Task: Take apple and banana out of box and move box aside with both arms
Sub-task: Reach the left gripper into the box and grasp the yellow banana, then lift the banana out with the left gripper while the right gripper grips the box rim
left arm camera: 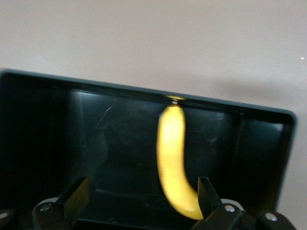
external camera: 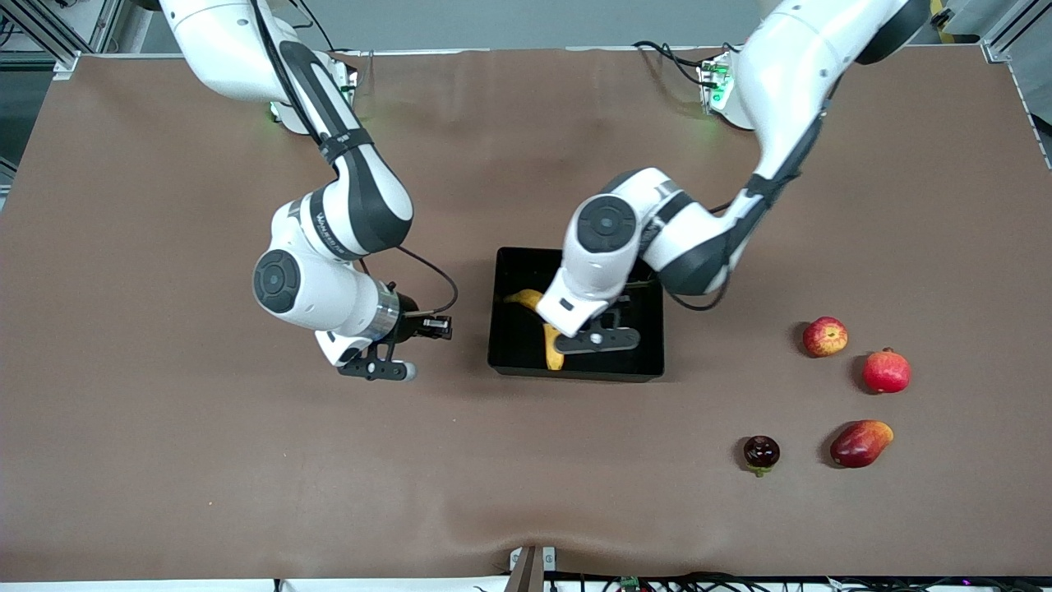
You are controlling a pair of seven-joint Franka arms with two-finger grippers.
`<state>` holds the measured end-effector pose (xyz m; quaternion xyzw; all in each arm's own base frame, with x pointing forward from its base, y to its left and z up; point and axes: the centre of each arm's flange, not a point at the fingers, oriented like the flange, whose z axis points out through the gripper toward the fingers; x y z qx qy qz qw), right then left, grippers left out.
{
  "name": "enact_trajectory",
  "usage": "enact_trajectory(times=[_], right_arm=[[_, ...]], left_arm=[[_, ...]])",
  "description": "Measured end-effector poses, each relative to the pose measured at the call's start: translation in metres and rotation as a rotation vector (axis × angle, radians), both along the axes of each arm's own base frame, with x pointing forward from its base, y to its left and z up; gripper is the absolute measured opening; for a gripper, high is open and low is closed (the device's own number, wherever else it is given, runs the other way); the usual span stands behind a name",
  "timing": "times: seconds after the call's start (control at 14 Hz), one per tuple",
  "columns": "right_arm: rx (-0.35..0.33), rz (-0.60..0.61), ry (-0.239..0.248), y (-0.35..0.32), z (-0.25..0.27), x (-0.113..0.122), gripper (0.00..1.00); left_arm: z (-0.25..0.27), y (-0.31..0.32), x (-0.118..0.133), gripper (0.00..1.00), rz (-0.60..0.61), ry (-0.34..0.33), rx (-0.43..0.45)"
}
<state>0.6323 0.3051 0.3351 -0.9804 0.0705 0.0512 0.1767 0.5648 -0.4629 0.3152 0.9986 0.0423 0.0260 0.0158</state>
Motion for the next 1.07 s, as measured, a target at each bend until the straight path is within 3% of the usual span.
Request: enact_trajectory(times=[0.21,0.43,0.71,1.07], right_arm=[[0.0,0.017,-0.01,-0.003,0.0,0.002,0.72],[-0.001,0.019,-0.018,-0.007,0.002,0.004,1.0],[-0.01,0.01,-0.029,-0.019,0.003,0.01,1.0],[-0.017,0.055,-0.074,-0.037,0.01,0.02,1.0]], left_arm=[[-0.032,-0.029,-0.021,1.0,0.024,0.015,-0.011],[-0.069,-0.039,-0.026,1.0,0.021,0.026,-0.038],[-0.114,-0.04,-0.031,1.0,0.029,0.031,-0.002],[-0.129,-0.04,-0.034,0.96,0.035,0.04,0.003]])
